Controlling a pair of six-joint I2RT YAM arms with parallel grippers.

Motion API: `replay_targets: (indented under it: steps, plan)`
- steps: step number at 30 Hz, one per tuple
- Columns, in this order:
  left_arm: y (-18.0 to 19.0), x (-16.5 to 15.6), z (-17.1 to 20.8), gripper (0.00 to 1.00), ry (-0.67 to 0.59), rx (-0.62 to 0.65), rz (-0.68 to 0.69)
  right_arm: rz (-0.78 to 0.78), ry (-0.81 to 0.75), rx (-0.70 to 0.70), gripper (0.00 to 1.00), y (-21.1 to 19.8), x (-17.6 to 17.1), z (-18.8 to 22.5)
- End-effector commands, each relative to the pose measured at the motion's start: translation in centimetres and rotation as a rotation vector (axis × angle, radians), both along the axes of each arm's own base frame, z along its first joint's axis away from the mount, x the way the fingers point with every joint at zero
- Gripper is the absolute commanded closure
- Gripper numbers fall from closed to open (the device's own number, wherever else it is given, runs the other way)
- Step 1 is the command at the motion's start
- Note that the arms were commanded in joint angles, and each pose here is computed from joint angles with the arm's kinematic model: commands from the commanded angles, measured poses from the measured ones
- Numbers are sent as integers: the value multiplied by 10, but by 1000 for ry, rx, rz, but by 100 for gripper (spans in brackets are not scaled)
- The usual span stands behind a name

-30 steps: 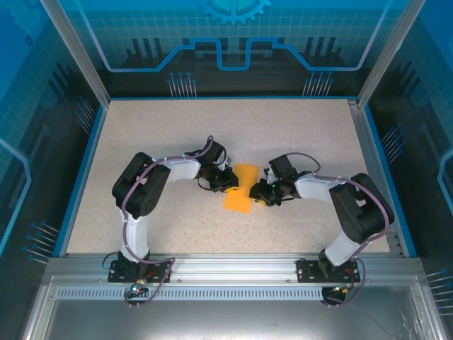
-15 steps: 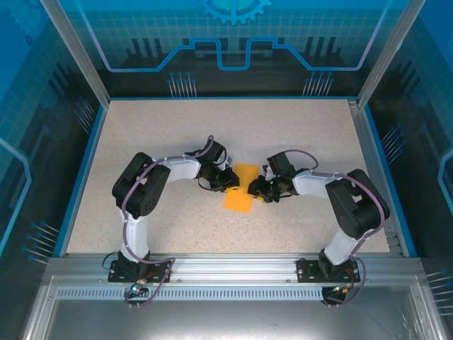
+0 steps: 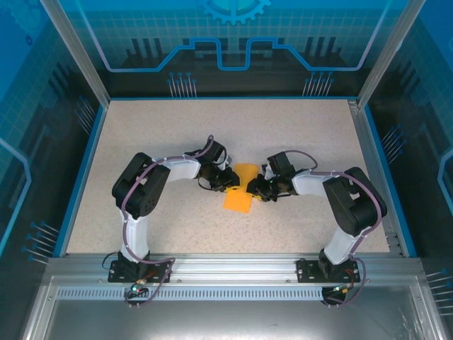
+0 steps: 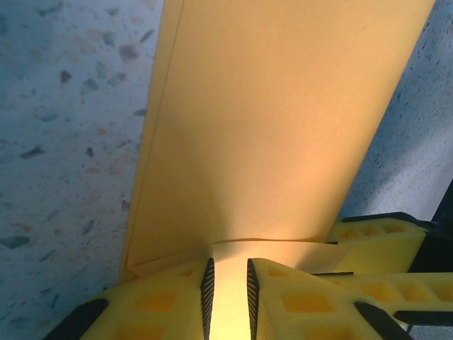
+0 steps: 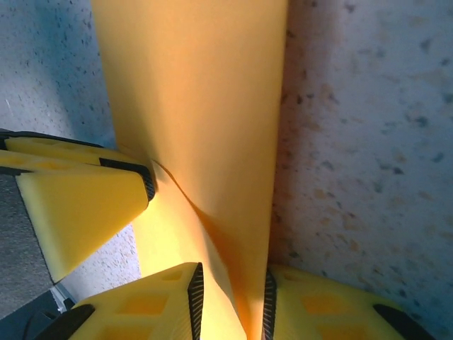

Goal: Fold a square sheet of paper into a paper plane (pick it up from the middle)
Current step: Turn over the paper at the center of the table.

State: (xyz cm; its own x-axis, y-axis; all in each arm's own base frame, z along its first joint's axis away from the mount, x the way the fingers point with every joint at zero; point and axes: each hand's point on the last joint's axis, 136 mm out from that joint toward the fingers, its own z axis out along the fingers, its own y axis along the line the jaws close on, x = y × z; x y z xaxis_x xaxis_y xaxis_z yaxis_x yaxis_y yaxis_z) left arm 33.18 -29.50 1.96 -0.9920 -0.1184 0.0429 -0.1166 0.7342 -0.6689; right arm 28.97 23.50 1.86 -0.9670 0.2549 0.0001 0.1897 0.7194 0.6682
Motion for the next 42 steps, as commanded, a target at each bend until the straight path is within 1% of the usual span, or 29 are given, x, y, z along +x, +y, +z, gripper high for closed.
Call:
replay_targets:
  steps: [1,6,12,18,19,23,27,32,34,35,37,39,42]
  plan:
    - [0,6,10,78,-42,10,-6,6,-15,40,69,6,4,2]
    - [1,8,11,78,-47,13,4,9,-42,46,68,5,3,5]
    - [-1,13,22,77,-68,-8,18,50,-84,77,69,8,-1,8]
    - [-1,18,38,76,-107,-28,44,96,-118,116,74,17,-1,7]
    - [1,18,41,74,-120,-24,53,98,-123,124,75,19,1,8]
    - [18,21,53,70,-172,9,117,110,-146,139,79,23,4,15]
    - [44,23,66,68,-212,29,204,130,-158,115,84,22,5,23]
    - [72,17,82,65,-259,59,275,179,-207,85,92,21,8,50]
    - [81,15,90,65,-283,76,296,191,-230,23,93,14,9,64]
    - [86,13,93,65,-294,87,308,198,-263,-14,93,11,13,78]
    - [99,11,100,62,-323,117,341,214,-292,-126,93,-3,13,96]
    - [113,8,106,61,-354,151,382,223,-300,-299,93,-26,11,109]
    - [140,4,112,58,-392,224,466,225,-294,-657,92,-70,8,133]
